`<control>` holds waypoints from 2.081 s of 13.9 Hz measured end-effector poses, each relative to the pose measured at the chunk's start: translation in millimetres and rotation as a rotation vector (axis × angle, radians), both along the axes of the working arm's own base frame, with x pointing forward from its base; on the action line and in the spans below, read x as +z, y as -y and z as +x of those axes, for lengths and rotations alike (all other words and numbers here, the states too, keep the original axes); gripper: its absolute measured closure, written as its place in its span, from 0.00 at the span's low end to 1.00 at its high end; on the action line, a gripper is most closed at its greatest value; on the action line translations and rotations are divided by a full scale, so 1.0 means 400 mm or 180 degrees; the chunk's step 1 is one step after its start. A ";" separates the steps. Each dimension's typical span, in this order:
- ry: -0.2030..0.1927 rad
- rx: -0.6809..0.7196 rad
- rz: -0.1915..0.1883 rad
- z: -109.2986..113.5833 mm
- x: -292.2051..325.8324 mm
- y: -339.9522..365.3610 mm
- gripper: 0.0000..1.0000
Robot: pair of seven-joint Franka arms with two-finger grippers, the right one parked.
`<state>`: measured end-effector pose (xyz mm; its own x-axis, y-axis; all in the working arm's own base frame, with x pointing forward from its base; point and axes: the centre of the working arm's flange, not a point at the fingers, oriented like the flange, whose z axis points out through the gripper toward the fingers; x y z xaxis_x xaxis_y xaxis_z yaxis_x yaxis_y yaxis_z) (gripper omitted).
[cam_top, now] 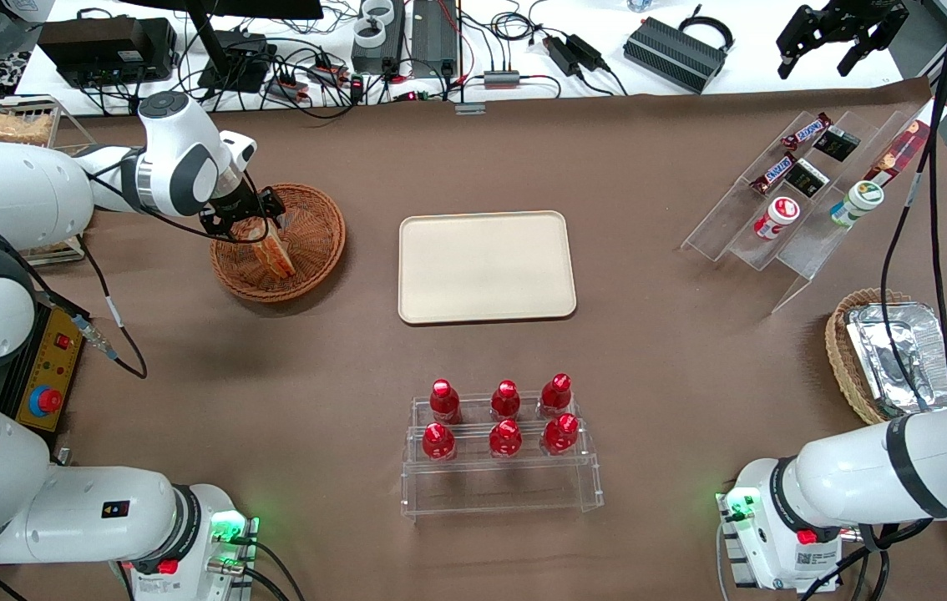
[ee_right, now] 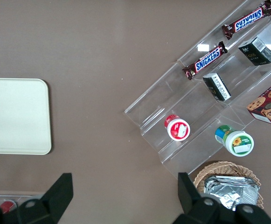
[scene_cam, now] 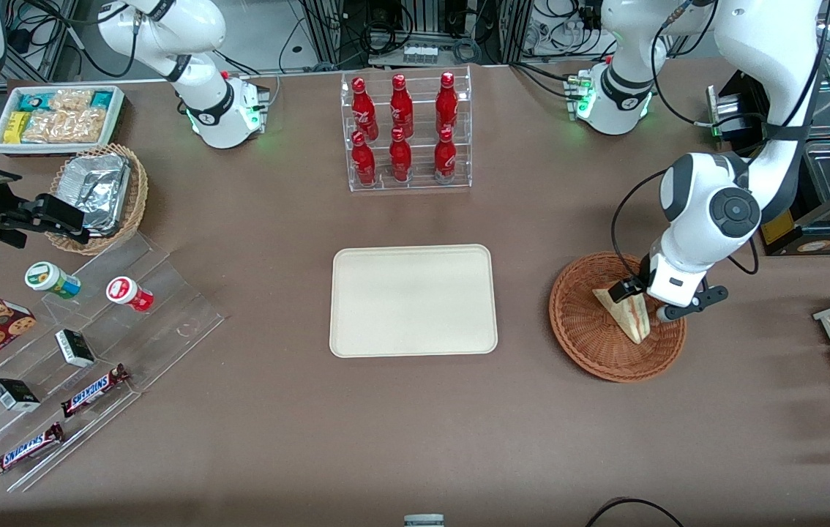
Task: Place sandwich from basket to tray
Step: 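Lower the open left gripper onto the wrapped sandwich in the basket, then close the left gripper on the sandwich and lift it, then carry the sandwich with the left gripper over the cream tray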
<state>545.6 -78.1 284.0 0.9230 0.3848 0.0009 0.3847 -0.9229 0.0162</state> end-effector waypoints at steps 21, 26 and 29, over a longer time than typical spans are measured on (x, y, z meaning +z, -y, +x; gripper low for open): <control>-0.0268 0.0019 0.0032 0.003 -0.017 0.020 0.82; -0.0476 -0.0251 0.0084 0.041 0.158 0.021 0.85; -0.0531 -0.0567 0.0078 0.053 0.237 0.026 0.85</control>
<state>567.0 -88.5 378.8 0.9645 0.2176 -0.1498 0.2113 -0.9758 -0.0570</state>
